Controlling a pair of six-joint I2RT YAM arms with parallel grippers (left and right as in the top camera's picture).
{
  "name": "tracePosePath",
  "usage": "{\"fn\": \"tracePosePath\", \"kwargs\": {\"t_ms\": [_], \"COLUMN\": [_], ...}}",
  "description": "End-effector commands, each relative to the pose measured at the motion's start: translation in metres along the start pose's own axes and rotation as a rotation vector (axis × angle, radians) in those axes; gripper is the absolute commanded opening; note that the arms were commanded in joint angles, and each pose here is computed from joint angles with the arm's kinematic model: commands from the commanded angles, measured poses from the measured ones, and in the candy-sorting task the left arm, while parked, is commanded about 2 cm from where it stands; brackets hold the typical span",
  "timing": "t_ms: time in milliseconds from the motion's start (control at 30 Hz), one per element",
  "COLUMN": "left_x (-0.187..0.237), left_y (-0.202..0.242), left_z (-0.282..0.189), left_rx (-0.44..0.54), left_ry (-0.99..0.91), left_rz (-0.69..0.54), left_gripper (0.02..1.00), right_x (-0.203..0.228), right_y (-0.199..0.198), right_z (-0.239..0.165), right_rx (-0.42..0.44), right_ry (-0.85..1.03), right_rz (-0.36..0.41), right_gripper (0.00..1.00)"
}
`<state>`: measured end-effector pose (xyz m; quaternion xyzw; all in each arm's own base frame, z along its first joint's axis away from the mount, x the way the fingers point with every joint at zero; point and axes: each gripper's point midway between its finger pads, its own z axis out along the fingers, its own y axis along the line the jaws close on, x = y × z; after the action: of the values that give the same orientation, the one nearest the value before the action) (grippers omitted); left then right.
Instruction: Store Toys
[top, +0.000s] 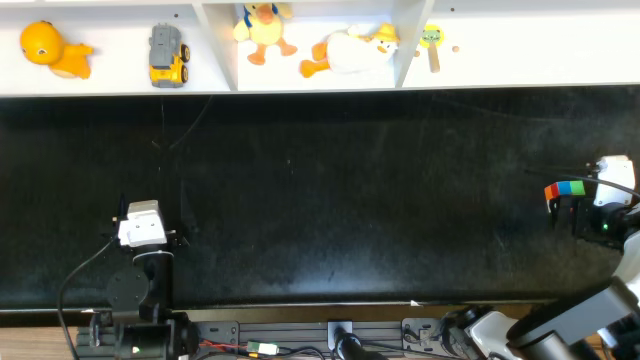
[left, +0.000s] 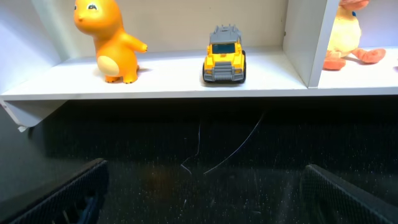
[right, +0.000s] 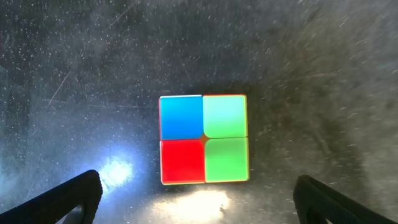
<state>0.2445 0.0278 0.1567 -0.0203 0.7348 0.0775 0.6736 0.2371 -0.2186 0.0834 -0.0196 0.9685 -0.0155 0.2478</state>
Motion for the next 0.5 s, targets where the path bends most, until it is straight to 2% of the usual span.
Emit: {"fn": "tracePosePath", "kwargs": {"t_ms": [33, 333, 500], "left_x": [-0.001, -0.001, -0.001], "left_y": [0.001, 0.001, 0.001], "left_z": [0.0, 0.0, 0.0], "left_rx": [-0.009, -0.009, -0.009], "left_ry": [-0.008, -0.008, -0.008], "left_rz": [0.01, 0.01, 0.01], "left_gripper": [0.998, 0.998, 0.998], "right_x": [-0.011, -0.021, -0.015], "right_y": [-0.001, -0.001, 0.0], "right_z": [0.002, 0.005, 0.012], "right_rx": [-0.02, -0.047, -0.054], "right_ry": [-0.035, -0.088, -0.058], "right_rz": [0.044, 0.134, 0.143], "right_gripper": [0.998, 0.996, 0.998]}}
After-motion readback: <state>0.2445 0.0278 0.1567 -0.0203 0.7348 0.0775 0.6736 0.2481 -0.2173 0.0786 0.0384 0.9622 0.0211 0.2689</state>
